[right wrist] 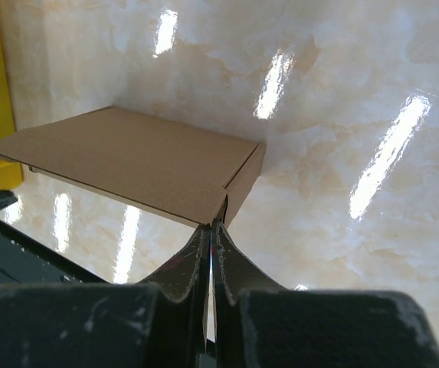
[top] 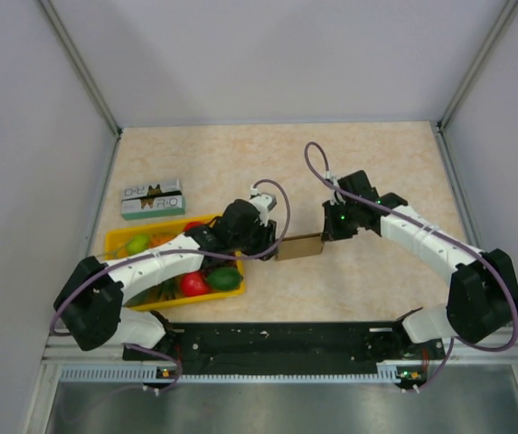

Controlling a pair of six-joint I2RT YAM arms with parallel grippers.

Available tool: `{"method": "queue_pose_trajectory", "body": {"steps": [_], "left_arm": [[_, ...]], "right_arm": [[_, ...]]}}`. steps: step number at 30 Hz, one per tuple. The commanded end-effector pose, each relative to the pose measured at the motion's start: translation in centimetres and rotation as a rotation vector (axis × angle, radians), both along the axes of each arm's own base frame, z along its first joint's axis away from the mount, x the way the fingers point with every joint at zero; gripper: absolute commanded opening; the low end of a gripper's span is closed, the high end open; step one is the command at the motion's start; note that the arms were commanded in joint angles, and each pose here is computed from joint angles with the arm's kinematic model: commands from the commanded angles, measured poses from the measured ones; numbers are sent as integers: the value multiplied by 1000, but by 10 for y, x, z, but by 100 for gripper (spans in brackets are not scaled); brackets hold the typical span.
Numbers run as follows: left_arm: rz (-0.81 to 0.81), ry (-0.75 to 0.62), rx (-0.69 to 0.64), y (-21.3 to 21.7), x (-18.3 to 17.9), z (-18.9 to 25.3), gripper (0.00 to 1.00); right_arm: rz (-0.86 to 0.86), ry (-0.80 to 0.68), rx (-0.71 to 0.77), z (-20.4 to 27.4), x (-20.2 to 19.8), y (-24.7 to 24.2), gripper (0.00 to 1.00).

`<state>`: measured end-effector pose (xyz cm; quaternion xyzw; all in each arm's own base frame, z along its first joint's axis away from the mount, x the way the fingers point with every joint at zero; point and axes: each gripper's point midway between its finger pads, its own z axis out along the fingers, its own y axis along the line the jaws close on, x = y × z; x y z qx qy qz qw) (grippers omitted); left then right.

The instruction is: Fold the paper box

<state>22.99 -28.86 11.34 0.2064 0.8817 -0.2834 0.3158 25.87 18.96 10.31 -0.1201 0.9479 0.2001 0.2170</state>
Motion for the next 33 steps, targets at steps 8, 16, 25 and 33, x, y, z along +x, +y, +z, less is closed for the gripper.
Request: {"method": "queue_pose_trajectory", "body": {"steps": [8,16,25,33], "left_arm": [[172,-52,73,-17,33,-7,46],[246,-34,154,-10,44,-28,37],[208,-17,140,-14,37,-32,35],[113,-39,8,-15,16,9,64]], "right_arm": [[2,-5,-36,5,4,-2,0],[36,-19,-61,3,6,-4,0],[48,-19,-74,-11,3,-1,0],[11,-60,1,3,7,7,0]]}}
